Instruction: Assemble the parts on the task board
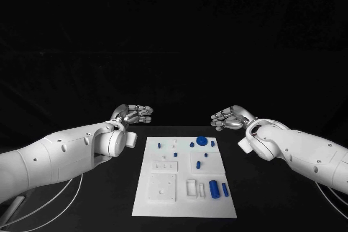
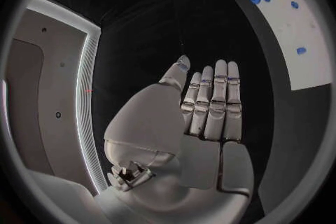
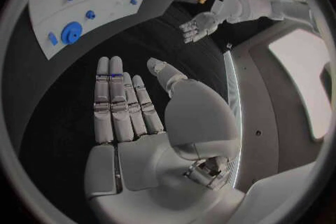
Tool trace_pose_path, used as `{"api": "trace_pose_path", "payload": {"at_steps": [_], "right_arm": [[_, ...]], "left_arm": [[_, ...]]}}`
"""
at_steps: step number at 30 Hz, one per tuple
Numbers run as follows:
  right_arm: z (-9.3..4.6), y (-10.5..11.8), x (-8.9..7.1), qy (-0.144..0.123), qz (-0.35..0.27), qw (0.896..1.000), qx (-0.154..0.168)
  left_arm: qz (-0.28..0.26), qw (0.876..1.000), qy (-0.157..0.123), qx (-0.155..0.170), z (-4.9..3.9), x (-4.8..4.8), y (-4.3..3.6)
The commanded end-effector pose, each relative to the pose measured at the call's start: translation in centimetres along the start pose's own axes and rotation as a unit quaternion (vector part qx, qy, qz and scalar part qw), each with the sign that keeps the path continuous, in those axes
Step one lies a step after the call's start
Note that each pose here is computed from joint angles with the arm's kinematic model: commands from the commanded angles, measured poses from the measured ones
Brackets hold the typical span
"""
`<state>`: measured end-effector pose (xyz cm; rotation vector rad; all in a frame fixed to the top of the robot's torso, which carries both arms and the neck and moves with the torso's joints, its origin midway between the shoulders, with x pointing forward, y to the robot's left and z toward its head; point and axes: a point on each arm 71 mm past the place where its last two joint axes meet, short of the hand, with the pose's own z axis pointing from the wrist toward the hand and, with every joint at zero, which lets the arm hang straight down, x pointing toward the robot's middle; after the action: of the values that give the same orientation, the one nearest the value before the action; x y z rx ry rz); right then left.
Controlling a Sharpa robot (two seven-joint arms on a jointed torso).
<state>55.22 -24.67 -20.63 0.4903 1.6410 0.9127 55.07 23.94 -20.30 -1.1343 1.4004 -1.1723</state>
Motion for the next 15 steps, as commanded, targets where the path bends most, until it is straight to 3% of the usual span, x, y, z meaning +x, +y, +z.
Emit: {"api": "trace_pose_path", "payload": {"at_steps": [1, 7, 15], "right_arm": [[0.4, 1.0, 0.6, 0.018, -0.179, 0.983, -0.040], [1.0, 2.1, 1.2, 0.025, -0.272, 0.961, -0.046], [1.6, 2.8, 2.0, 0.030, -0.346, 0.937, -0.046]], "left_arm": [[0.039, 0.997, 0.048, 0.039, -0.71, 1.04, -0.78], [0.041, 0.995, 0.083, 0.047, -2.77, 1.91, -1.43], [0.031, 0.991, 0.118, 0.049, -4.99, 2.97, -2.27]]}}
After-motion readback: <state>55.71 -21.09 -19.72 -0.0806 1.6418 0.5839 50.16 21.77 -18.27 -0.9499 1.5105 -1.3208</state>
